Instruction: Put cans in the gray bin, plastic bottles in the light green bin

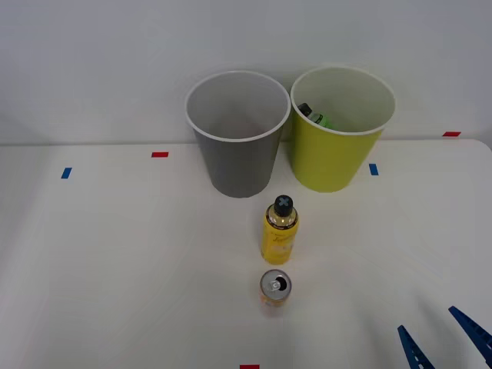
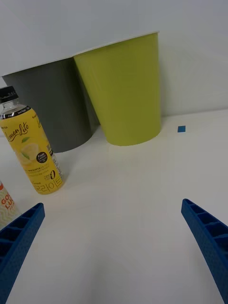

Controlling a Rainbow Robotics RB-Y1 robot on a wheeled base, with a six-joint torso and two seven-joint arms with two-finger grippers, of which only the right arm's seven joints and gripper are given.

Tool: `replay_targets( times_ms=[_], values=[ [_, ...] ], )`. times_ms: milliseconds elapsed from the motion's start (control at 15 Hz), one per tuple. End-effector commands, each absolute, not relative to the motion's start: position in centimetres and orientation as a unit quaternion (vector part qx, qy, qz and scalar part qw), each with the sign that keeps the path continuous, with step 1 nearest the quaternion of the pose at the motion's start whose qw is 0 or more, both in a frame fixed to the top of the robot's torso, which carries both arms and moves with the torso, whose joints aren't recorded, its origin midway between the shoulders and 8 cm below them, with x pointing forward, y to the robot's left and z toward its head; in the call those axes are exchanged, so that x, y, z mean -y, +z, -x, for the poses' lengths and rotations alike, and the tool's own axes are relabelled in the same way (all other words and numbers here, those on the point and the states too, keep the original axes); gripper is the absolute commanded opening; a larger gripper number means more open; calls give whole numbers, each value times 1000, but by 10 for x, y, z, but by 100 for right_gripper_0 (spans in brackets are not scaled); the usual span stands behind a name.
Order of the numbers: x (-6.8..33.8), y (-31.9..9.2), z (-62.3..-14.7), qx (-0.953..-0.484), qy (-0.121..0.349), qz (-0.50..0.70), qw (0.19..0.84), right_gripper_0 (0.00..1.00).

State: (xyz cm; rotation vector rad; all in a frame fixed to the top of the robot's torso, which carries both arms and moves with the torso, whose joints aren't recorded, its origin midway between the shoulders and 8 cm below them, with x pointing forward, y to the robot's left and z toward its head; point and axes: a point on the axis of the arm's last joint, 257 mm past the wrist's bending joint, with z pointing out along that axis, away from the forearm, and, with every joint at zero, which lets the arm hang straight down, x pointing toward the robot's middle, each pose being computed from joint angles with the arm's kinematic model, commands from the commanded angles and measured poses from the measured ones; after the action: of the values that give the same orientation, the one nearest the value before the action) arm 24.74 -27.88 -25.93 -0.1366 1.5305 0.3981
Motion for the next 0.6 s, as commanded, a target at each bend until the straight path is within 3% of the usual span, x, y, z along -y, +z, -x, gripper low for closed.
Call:
replay_targets(
  times_ms=[67, 600],
  values=[
    [279, -259, -247, -687, 179, 61, 701, 100],
    [279, -259, -247, -687, 179, 61, 701, 100]
  ],
)
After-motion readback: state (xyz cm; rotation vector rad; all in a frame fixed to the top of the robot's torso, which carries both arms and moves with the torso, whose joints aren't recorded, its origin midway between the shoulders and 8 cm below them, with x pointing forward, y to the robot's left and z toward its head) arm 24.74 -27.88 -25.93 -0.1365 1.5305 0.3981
